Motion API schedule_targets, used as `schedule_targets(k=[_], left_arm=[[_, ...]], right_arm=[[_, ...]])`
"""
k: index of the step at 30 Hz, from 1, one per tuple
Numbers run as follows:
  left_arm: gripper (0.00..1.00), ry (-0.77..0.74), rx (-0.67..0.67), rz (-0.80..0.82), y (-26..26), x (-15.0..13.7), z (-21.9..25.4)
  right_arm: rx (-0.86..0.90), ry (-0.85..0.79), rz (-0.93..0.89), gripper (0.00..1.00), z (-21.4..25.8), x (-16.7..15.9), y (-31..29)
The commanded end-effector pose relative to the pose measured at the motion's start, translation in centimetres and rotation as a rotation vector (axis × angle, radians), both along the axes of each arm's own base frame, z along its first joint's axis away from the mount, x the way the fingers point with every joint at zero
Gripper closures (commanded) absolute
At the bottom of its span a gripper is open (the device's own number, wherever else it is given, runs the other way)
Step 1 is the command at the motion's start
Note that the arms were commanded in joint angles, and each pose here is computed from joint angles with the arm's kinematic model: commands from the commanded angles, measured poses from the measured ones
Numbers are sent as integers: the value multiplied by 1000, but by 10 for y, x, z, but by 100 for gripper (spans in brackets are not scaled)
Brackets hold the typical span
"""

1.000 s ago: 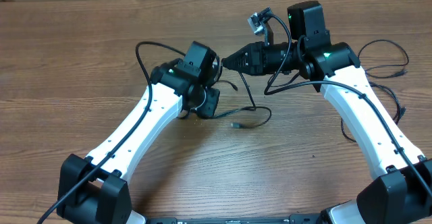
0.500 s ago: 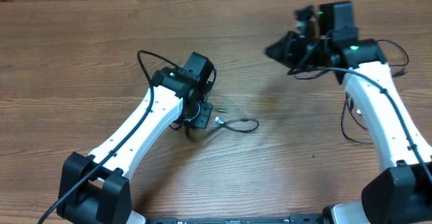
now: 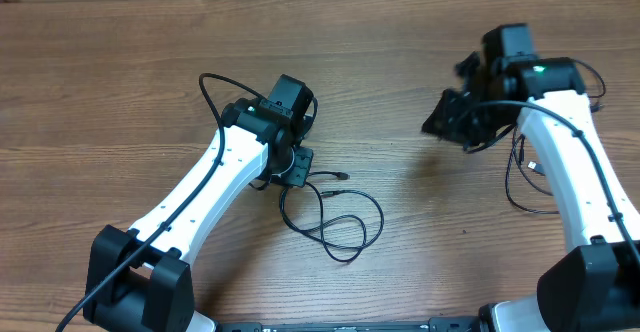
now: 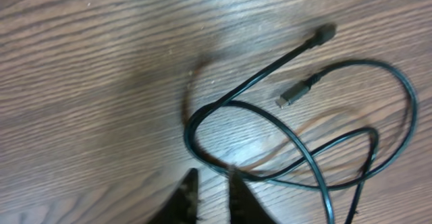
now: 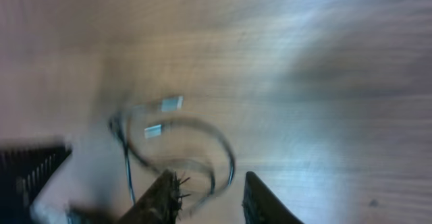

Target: Untangle cables

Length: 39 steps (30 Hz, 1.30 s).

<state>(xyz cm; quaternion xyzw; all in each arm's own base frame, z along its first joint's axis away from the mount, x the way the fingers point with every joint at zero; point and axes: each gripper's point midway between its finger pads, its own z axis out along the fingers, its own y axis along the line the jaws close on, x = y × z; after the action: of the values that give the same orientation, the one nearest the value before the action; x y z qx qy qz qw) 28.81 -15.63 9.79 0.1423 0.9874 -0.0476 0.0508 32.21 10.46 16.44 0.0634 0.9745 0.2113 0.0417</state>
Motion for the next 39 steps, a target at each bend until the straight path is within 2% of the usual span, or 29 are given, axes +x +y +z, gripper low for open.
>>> schedule_targets(k=[1,4,8,12,19,24,27,31,34,39], left_arm=[[69,-6,-41,19,-5,2,1],[64,-34,-56,18,-9,9,2],[64,-61,-31,23,-5,14,2],[62,-86,17,13,4,17,-7],[55,-131,-10,8,-1,25,-20],[48,-145,-93,-109,-19,25,-20],[44,-147,-87,-166,-19,24,-23],[37,-151,-64,-323,-19,21,-35],[36,-160,-57,-383,-21,24,-42],[37,-179,-75,-396,-30,35,-54]], right_arm=[[40,6,144,63,2,-17,27],[39,13,187,59,2,-25,40],[-1,-2,212,58,-1,-25,44],[-64,18,124,58,-5,-21,32],[19,56,134,51,0,-30,42],[17,54,139,51,0,-30,44],[17,54,139,51,0,-30,44],[17,54,139,51,0,-30,44],[18,54,139,51,0,-30,44],[21,57,139,51,0,-31,44]])
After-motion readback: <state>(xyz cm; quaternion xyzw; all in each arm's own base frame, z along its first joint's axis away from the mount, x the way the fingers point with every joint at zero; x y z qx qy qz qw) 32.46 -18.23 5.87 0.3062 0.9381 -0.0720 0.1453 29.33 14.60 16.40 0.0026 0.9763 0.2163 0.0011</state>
